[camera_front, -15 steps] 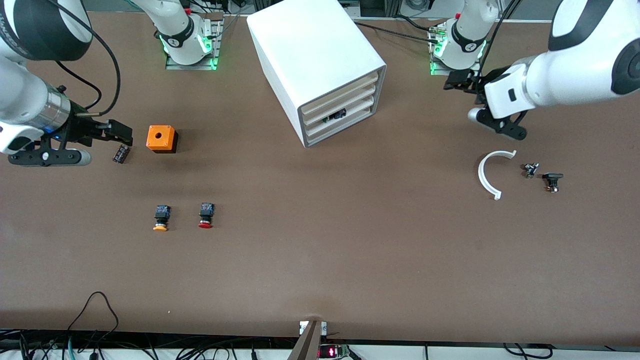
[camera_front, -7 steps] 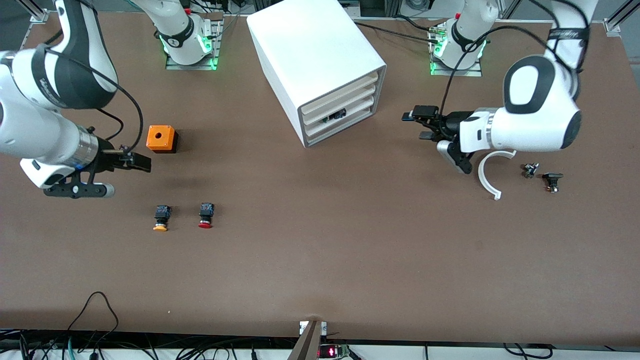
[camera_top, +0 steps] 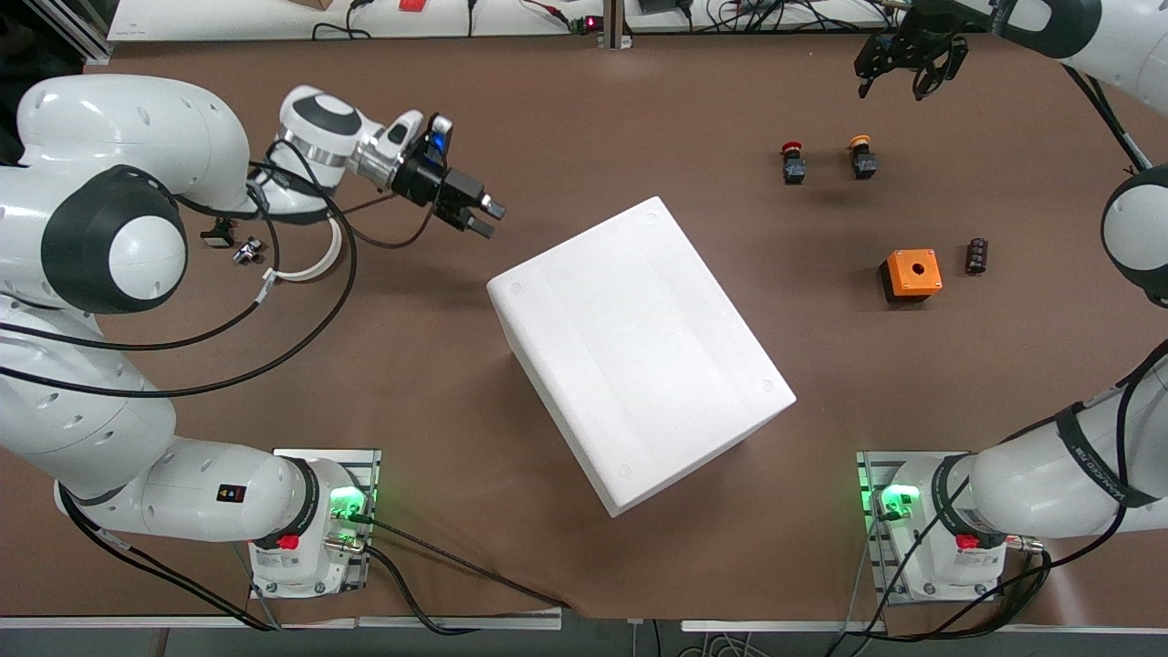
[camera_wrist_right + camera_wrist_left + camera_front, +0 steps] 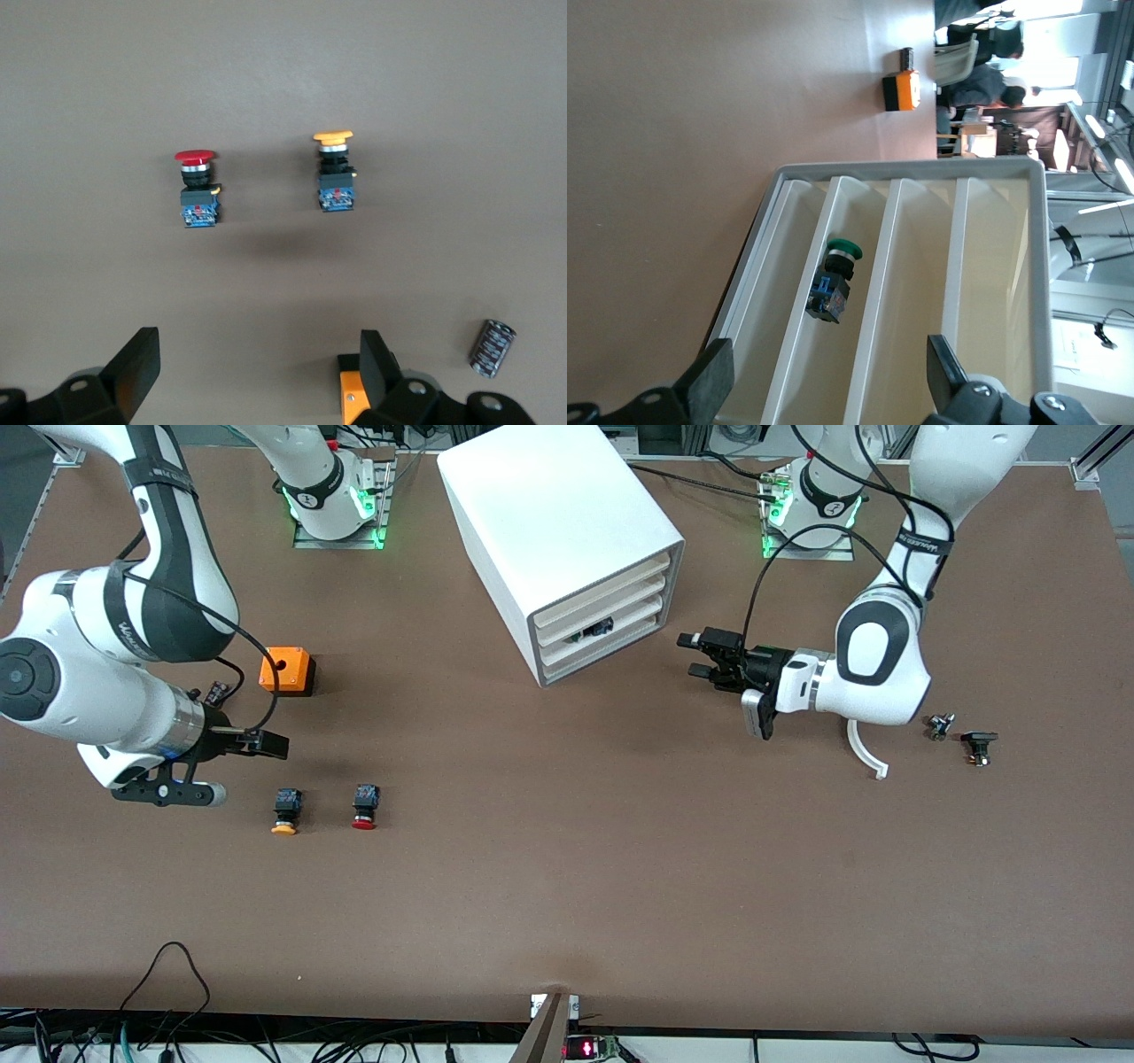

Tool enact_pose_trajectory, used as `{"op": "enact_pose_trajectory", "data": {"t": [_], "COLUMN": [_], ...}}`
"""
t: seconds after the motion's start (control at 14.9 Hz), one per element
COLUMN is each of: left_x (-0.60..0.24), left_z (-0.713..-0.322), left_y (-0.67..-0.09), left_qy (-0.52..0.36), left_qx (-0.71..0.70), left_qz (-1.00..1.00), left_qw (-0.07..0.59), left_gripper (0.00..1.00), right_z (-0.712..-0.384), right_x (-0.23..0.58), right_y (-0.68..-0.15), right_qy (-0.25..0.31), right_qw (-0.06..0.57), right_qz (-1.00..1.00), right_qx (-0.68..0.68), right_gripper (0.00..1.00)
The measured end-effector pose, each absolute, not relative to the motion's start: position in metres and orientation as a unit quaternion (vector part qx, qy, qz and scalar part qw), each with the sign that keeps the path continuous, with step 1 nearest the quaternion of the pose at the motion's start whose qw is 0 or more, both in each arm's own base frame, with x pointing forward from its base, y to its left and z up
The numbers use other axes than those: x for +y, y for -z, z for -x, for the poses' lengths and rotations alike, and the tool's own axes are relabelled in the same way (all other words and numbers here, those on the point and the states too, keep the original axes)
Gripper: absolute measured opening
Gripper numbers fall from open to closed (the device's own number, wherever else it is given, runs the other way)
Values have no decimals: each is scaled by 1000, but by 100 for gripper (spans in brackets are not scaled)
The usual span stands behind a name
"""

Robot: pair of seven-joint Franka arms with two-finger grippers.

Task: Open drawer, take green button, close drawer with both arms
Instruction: 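Grasp the drawer handle of the white cabinet with the left gripper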

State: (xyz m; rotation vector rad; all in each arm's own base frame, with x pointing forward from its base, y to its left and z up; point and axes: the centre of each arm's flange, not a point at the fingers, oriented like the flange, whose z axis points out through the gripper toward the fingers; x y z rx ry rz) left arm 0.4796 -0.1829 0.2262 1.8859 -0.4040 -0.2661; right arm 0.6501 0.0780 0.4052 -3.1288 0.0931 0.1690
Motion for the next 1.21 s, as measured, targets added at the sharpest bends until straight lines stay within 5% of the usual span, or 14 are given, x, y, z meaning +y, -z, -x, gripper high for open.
{"op": "enact_pose_trajectory", "data": {"t": [0.47, 1.01, 1.21], "left_x": [-199, -227, -237], "left_z": [-438, -402, -391], "left_y": [-158, -120, -117], "left_qy": [119, 134, 139], "left_qx": [-185, -179, -175], "left_qz": [-767, -740, -733], "left_qw": [603, 635, 643], "left_gripper": [72, 68, 56], "right_z": [-671, -675, -676], "right_x": [126, 190, 218], "right_y": [-402, -411, -418], "right_qy": [-38, -26, -33], "right_qw": [3, 7, 33], "right_qz": [996, 986, 978], "right_qx": [77, 164, 202], "right_gripper": [100, 100, 100]}}
